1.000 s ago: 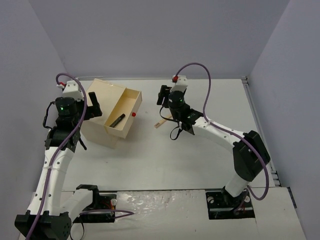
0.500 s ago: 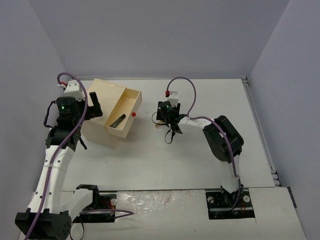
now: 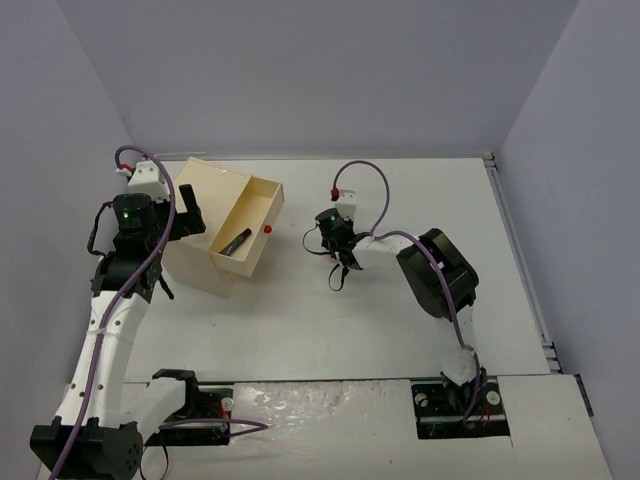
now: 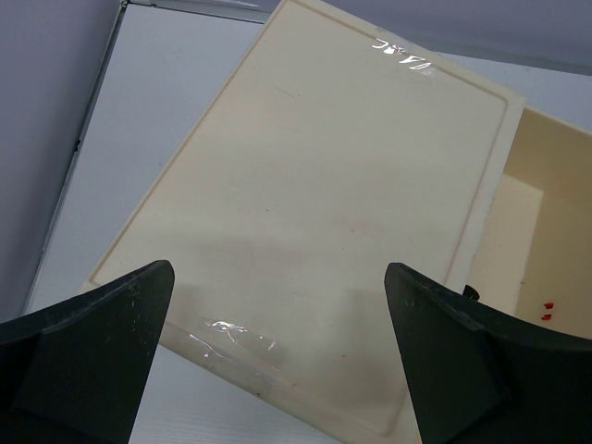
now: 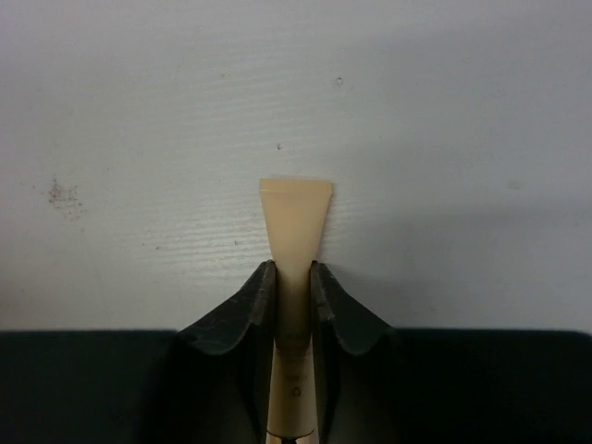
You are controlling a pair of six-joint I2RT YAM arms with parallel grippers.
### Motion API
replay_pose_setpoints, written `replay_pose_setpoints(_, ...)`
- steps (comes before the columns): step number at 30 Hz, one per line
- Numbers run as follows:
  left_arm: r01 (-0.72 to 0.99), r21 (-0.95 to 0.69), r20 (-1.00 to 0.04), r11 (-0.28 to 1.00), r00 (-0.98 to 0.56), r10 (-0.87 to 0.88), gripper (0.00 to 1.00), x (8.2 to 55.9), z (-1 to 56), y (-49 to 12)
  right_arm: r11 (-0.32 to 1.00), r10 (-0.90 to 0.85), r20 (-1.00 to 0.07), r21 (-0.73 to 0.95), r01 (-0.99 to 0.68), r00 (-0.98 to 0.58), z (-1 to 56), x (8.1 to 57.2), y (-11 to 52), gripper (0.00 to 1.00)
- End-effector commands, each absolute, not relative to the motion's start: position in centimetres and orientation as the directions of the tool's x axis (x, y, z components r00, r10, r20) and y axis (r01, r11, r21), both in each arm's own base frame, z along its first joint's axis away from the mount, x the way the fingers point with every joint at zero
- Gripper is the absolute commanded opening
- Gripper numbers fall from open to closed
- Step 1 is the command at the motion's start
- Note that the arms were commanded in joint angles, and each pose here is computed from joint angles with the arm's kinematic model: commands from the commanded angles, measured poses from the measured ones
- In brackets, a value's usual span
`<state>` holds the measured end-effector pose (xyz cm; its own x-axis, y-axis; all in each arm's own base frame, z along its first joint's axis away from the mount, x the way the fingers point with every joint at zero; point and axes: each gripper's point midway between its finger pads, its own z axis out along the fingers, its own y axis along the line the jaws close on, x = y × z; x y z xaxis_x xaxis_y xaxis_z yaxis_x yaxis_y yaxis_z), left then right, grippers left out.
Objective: Organize the makeup
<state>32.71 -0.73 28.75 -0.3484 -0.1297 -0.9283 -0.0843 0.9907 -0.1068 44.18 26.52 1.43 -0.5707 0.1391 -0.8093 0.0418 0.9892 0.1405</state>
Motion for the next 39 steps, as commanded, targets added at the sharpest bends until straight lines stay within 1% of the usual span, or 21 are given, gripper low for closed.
replay_pose_setpoints(1, -0.078, -0.125, -0.953, 0.989, -0.268, -0.142, 0.97, 33.4, 31.6, -0.7, 0.990, 0.138, -0.828, 0.133, 0.048, -0.543, 4.2, 43.5, 25.2, 0.05)
replay_pose_setpoints(3, -0.078, -0.126, -0.953, 0.989, -0.269, -0.142, 0.97, 33.4, 31.6, -0.7, 0.988, 0.147, -0.846, 0.154, 0.029, -0.512, 6.5, 43.6, 25.2, 0.00)
replay_pose_setpoints(6, -0.056, -0.133, -0.951, 0.990, -0.273, -0.144, 0.97, 33.4, 31.6, -1.1, 0.979, 0.175, -0.873, 0.203, -0.013, -0.456, 10.7, 43.6, 25.9, 0.00)
replay_pose_setpoints(9, -0.056, -0.132, -0.950, 0.990, -0.277, -0.142, 0.97, 33.5, 31.4, -1.1, 0.953, 0.233, -0.903, 0.287, -0.102, -0.360, 17.9, 43.4, 27.6, 0.00)
replay_pose_setpoints(11, -0.056, -0.131, -0.950, 0.990, -0.280, -0.142, 0.97, 33.6, 31.3, -1.1, 0.932, 0.261, -0.911, 0.324, -0.164, -0.320, 21.2, 42.9, 29.1, 0.00)
replay_pose_setpoints(12, -0.057, -0.130, -0.949, 0.990, -0.282, -0.141, 0.97, 33.6, 31.3, -1.1, 0.915, 0.287, -0.913, 0.351, -0.199, -0.288, 23.8, 42.6, 30.0, 0.00)
replay_pose_setpoints(15, -0.057, -0.131, -0.948, 0.990, -0.285, -0.141, 0.97, 33.7, 31.2, -1.1, 0.858, 0.360, -0.904, 0.418, -0.298, -0.230, 29.3, 41.5, 32.6, 0.00)
replay_pose_setpoints(17, -0.057, -0.131, -0.948, 0.990, -0.285, -0.142, 0.97, 33.6, 31.2, -1.1, 0.790, 0.422, -0.882, 0.471, -0.394, -0.208, 33.2, 40.8, 34.9, 0.01)
replay_pose_setpoints(21, -0.058, -0.130, -0.948, 0.990, -0.286, -0.141, 0.97, 33.7, 31.1, -1.1, 0.657, 0.513, -0.831, 0.541, -0.525, -0.214, 37.7, 39.3, 39.2, 0.02)
replay_pose_setpoints(26, -0.057, -0.130, -0.947, 0.990, -0.289, -0.141, 0.97, 33.6, 31.1, -1.1, 0.525, 0.584, -0.774, 0.590, -0.614, -0.245, 39.3, 38.2, 43.6, 0.02)
replay_pose_setpoints(30, -0.055, -0.131, -0.947, 0.990, -0.288, -0.142, 0.97, 33.6, 31.1, -1.2, 0.491, 0.624, -0.746, 0.605, -0.627, -0.231, 39.4, 38.1, 45.2, 0.02)
replay_pose_setpoints(36, -0.051, -0.133, -0.948, 0.990, -0.284, -0.142, 0.97, 33.6, 31.2, -1.2, 0.506, 0.639, -0.737, 0.618, -0.602, -0.220, 37.4, 38.3, 46.4, 0.02)
replay_pose_setpoints(39, -0.052, -0.133, -0.949, 0.990, -0.283, -0.143, 0.97, 33.6, 31.3, -1.2, 0.541, 0.646, -0.740, 0.617, -0.571, -0.187, 36.5, 38.4, 46.0, 0.03)
